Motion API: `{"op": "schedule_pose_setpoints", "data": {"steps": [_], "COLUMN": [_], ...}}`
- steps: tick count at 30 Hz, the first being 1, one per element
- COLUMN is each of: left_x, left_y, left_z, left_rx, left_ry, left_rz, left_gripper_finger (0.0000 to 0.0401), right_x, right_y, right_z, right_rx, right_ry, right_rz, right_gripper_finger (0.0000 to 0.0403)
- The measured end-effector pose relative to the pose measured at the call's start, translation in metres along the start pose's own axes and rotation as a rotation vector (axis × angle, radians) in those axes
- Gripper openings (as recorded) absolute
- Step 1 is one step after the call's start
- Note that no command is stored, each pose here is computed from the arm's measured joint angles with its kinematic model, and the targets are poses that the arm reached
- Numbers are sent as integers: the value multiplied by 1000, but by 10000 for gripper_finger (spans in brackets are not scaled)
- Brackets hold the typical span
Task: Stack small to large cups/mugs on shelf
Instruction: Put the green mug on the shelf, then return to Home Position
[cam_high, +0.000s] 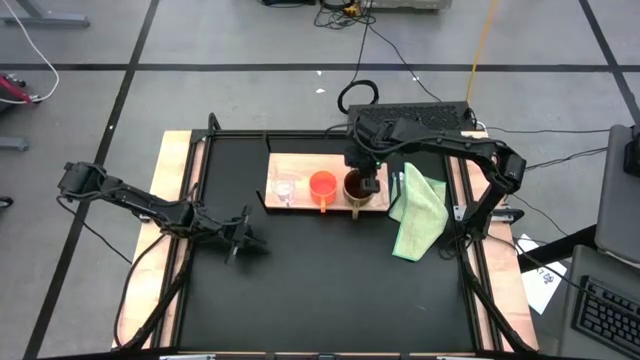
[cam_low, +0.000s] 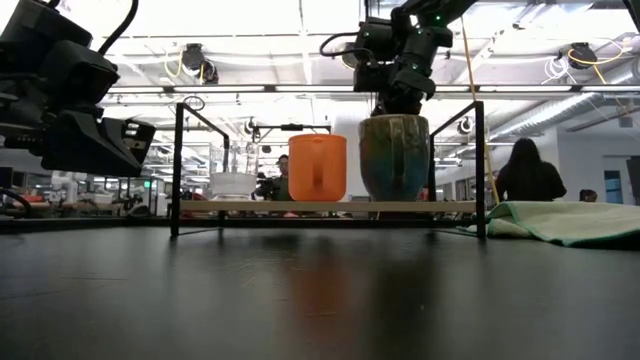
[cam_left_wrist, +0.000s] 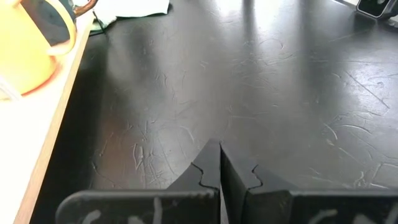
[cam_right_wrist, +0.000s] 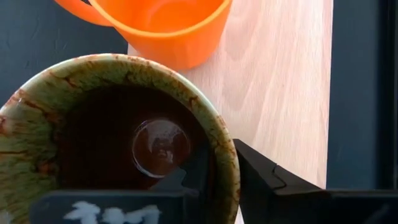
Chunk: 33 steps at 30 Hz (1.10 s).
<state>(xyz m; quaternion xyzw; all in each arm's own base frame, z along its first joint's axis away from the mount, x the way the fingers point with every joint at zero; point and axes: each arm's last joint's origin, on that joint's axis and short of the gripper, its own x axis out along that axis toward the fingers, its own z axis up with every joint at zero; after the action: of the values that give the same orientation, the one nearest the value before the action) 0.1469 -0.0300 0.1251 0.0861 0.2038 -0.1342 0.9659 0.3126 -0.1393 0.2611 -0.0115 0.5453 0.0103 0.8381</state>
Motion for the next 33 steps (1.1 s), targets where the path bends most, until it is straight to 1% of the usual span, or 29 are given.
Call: {"op": "schedule_pose_setpoints", "data": {"steps": [4,12,16,19,24,33], "left_x": [0,0,0,0,0,0], "left_y": [0,0,0,0,0,0], "left_z": [0,0,0,0,0,0], "left_rx": [-9,-18,-15,-15,-14,-12], "left_ry": [-1,-1,-1,-1,-1,-1], "left_rz": [0,-2,-2,-2,-2,-2], "left_gripper_finger": [1,1,1,1,1,1], "right_x": [0,-1,-1,-2,-13,-51], "right_y": [1,1,1,1,2,11], "right_z": [1,2,2,3,2,0], "right_rx": [8,24,23,22,17,21], "right_ry": [-5,-17,-19,-22,-50,-153], "right_rz": [4,-1,-1,-4,-18,-63], "right_gripper_finger": [69,151,175,180,180,180]}}
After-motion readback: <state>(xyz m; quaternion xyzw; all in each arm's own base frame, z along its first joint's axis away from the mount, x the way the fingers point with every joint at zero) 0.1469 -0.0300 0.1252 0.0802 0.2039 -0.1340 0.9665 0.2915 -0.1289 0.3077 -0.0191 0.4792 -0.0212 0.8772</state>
